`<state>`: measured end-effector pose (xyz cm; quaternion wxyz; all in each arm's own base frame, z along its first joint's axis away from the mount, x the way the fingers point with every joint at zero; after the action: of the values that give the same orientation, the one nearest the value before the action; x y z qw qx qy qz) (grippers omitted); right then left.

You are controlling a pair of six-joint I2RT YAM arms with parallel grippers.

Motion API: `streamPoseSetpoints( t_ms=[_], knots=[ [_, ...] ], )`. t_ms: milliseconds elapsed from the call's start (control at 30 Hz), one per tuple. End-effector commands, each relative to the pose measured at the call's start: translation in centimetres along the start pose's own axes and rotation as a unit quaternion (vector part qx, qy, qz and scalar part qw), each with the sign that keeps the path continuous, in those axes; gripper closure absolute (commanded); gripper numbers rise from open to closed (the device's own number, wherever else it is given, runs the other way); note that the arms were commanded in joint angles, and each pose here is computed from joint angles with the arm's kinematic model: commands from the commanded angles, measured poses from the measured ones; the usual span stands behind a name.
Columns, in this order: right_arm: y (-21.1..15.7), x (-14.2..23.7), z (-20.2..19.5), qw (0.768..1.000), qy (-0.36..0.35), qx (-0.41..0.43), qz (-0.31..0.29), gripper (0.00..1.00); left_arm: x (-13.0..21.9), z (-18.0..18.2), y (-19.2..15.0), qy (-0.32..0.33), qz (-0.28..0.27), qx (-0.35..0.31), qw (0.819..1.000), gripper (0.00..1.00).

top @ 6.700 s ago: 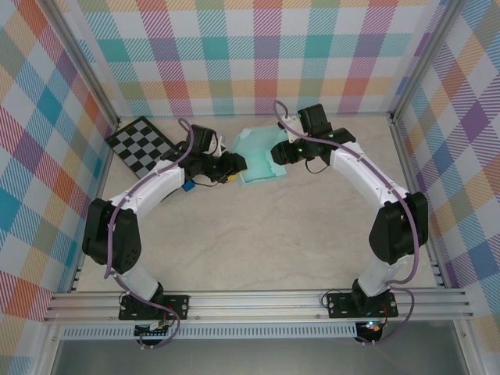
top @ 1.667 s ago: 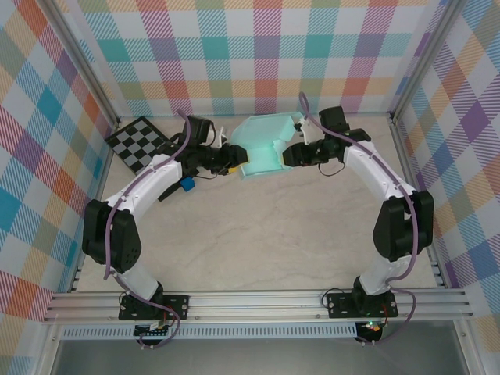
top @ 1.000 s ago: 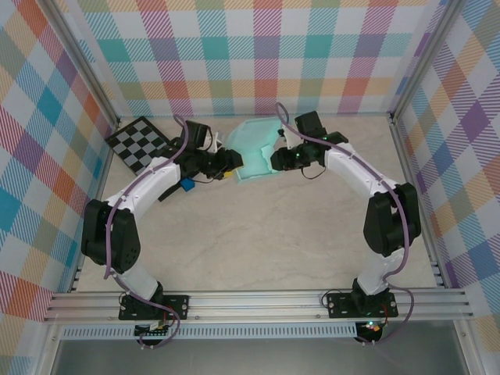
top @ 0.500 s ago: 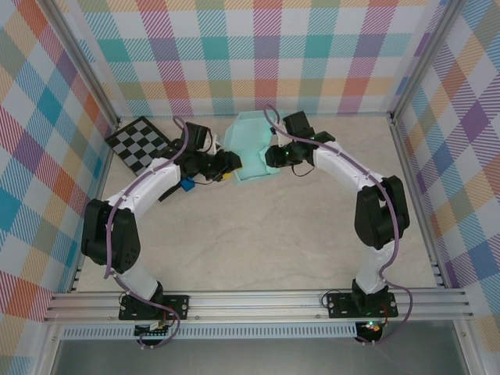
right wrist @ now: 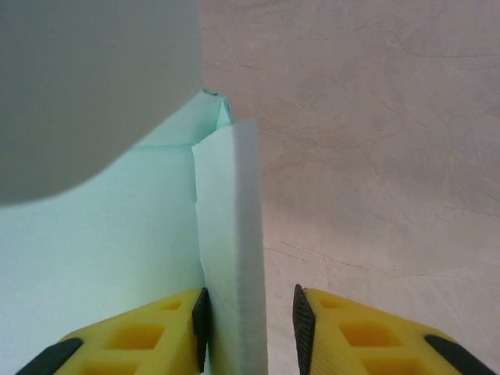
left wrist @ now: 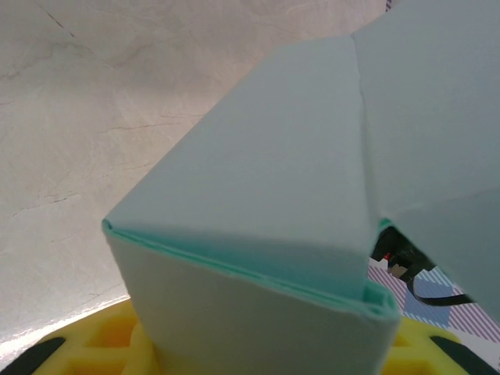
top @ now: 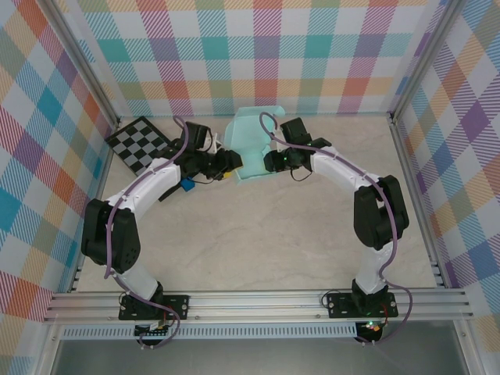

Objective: Fold the paper box

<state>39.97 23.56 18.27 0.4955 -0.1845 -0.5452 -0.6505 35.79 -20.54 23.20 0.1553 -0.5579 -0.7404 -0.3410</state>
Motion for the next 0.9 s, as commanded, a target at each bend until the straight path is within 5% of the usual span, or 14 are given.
streamPoseSetpoints(
  t_ms=[0, 500, 867],
  knots=[
    [-0.8, -1.3, 0.2, 1.000, -0.005, 0.005, 0.022, 0.67, 1.7, -4.2, 0.6, -0.090, -0.023, -0.074, 0.993, 0.69],
    [-0.7, -3.0, -0.8, 0.985, -0.154, 0.074, -0.024, 0.88, 1.6, -5.6, 0.2, -0.099, -0.019, -0.085, 0.991, 0.69],
    [-1.1, -3.3, -1.8, 0.970, -0.208, 0.110, -0.053, 0.74, 0.7, -5.5, -1.1, -0.081, -0.011, -0.094, 0.992, 0.70]
  ],
)
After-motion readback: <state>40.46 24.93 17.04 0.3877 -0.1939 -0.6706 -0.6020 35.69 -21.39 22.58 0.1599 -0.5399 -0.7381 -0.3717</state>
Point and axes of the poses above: each hand's point on the last joint's axis, 136 mm out from that joint toward the fingers, its own x axis back along the fingers, its own z axis along the line the jaws close on, y = z × x, the point moved 6 cm from there along x, back along the fingers, and after that the axes turned 9 degrees about -x, right-handed, at the moved point
